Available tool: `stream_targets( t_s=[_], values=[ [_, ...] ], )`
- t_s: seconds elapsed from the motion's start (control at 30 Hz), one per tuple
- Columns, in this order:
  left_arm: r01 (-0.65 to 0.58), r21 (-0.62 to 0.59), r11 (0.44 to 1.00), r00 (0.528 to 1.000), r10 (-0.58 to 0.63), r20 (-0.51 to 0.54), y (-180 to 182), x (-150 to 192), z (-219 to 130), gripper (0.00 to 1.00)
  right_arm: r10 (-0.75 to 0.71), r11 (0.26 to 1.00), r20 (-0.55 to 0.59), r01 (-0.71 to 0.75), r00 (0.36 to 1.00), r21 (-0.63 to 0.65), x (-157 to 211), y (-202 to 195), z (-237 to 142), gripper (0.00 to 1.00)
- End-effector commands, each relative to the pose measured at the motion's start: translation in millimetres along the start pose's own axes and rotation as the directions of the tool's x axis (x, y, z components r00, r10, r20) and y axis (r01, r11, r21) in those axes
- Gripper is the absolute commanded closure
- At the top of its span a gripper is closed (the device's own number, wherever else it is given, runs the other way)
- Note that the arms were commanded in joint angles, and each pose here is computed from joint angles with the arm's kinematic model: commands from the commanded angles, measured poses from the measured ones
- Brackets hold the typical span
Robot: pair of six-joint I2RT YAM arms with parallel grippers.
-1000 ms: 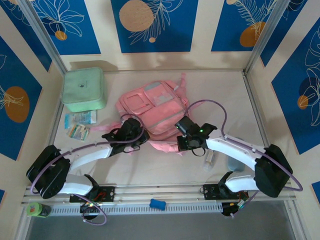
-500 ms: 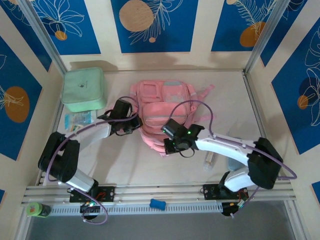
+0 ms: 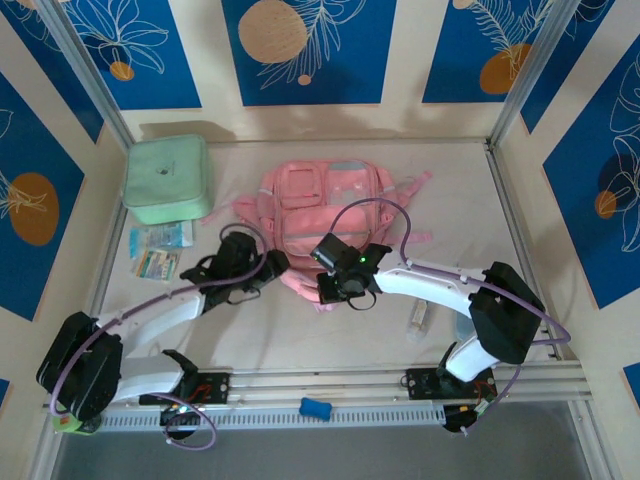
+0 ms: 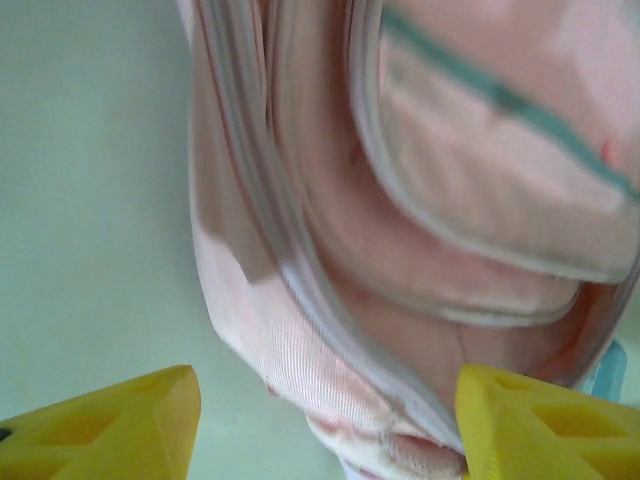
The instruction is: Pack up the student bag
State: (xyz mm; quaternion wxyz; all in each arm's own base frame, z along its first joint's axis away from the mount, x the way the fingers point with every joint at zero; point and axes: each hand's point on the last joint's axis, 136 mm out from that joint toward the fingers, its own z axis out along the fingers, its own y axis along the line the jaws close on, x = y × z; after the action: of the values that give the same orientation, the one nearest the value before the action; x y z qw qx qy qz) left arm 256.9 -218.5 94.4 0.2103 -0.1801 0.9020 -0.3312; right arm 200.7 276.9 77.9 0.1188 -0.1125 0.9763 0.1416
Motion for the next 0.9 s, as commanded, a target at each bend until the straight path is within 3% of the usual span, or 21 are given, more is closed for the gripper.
stream_targets(
  t_s=[0.0,0.13,0.3,0.4,0.5,0.73,0.87],
  values=[
    [0.152,0.051,0.987,0.983,-0.157,0.091,-18,-4,6,0.32,0.008,1.0,-0.027,-0.008,1.0,-0.002,11,-3,-6,1.0],
    [0.217,0.042,0.975,0.968,-0.221,0.116,-28,1,21,0.33,0.006,1.0,-0.014,-0.006,1.0,0.013,10,-6,-8,1.0],
    [0.252,0.01,0.968,0.96,-0.251,0.122,-33,12,44,0.51,0.01,1.0,-0.013,-0.01,1.0,0.026,8,-9,-6,1.0],
    [0.25,-0.025,0.968,0.96,-0.244,0.137,-29,13,49,0.71,-0.008,0.998,-0.017,0.009,1.0,0.055,7,-11,-6,1.0],
    [0.208,-0.039,0.977,0.963,-0.197,0.186,-25,2,38,0.99,-0.022,0.993,-0.023,0.024,1.0,0.12,8,-20,-8,1.0],
    [0.009,-0.149,0.989,0.972,0.026,0.233,-10,-34,-20,1.0,0.024,0.948,-0.036,-0.011,0.999,0.319,22,-63,-28,1.0],
    [0.033,-0.132,0.991,0.974,-0.002,0.225,16,-54,-43,1.0,0.085,0.941,-0.052,-0.063,0.995,0.334,26,-83,-30,1.0]
  ],
)
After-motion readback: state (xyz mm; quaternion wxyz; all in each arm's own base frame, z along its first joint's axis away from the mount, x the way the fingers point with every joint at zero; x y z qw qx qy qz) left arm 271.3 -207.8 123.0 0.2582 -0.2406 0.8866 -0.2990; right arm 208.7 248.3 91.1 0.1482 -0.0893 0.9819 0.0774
